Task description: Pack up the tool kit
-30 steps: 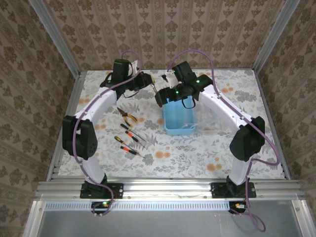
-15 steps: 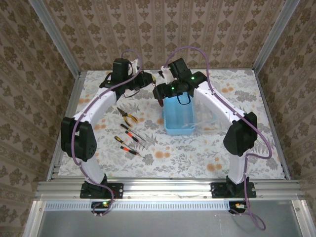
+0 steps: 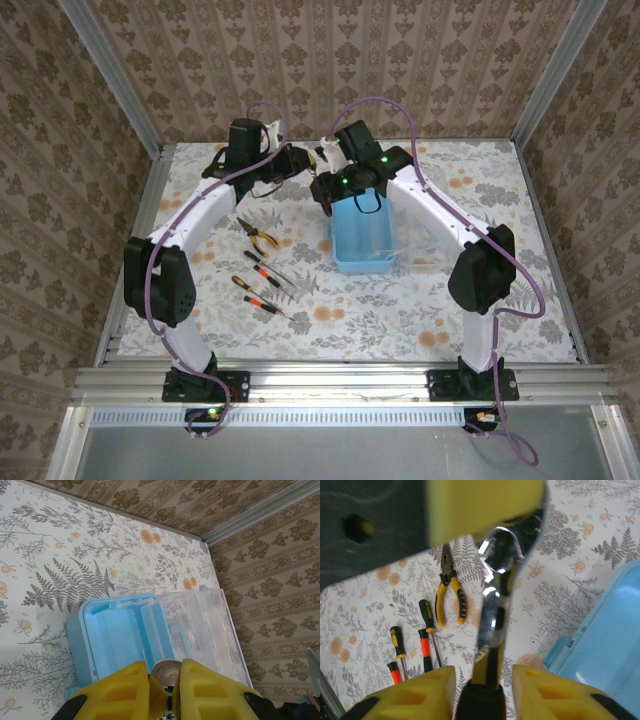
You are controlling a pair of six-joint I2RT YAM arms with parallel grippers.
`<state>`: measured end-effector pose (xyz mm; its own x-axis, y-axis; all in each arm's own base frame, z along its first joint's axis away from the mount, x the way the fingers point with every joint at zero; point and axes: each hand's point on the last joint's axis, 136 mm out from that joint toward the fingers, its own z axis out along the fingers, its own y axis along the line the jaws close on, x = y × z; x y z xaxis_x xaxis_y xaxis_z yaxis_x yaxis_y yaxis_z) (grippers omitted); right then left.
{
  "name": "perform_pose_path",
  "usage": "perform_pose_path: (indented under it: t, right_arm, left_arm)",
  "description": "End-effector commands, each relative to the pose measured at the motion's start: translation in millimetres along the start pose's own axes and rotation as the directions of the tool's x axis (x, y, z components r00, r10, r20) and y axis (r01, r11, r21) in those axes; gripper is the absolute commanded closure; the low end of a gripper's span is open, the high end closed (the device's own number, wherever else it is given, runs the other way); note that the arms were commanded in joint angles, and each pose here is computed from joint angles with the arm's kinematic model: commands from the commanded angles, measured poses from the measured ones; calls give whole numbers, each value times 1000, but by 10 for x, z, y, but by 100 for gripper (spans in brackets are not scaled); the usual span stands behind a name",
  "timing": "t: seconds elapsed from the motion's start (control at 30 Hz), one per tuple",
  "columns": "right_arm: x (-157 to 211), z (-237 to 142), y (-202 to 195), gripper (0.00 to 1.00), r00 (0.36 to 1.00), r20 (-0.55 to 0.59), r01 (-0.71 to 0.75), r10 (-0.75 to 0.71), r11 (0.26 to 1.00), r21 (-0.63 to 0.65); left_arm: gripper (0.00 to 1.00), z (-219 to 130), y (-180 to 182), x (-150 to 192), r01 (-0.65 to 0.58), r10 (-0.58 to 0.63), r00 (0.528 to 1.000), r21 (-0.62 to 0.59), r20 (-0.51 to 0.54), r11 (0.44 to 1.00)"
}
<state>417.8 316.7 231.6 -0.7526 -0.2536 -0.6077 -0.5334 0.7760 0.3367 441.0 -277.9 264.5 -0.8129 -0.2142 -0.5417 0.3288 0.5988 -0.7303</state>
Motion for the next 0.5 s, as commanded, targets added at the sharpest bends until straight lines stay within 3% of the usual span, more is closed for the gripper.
perform_pose_path:
  t: [0.0, 0.2, 0.23, 0.3, 0.4, 0.47]
  right_arm:
    - [-45, -8, 137, 73, 1000, 2, 8, -8, 999, -39]
    - [-75, -95, 134, 92, 1000, 15, 16, -15, 1000, -22]
    - [-75, -117, 134, 94, 1000, 15, 18, -18, 1000, -17]
    - [-57, -139, 81, 100, 1000, 8, 17, -17, 1000, 3]
    - [-18, -167, -20, 100, 1000, -2, 9, -9, 999, 33]
    - [35, -171, -135, 100, 1000, -12, -5, 6, 998, 64]
  left_arm:
    - [100, -79, -209, -121, -45, 43, 998, 41, 34, 998]
    - [100, -99, -88, -112, -66, 66, 997, -28, 27, 997]
    - [96, -121, -52, -116, -74, 75, 997, -51, 27, 996]
    - [75, -194, 61, -125, -96, 99, 995, -112, 27, 989]
    - [41, -352, 253, -137, -113, 122, 992, -200, 33, 973]
    - [28, -475, 394, -128, -107, 121, 992, -246, 43, 963]
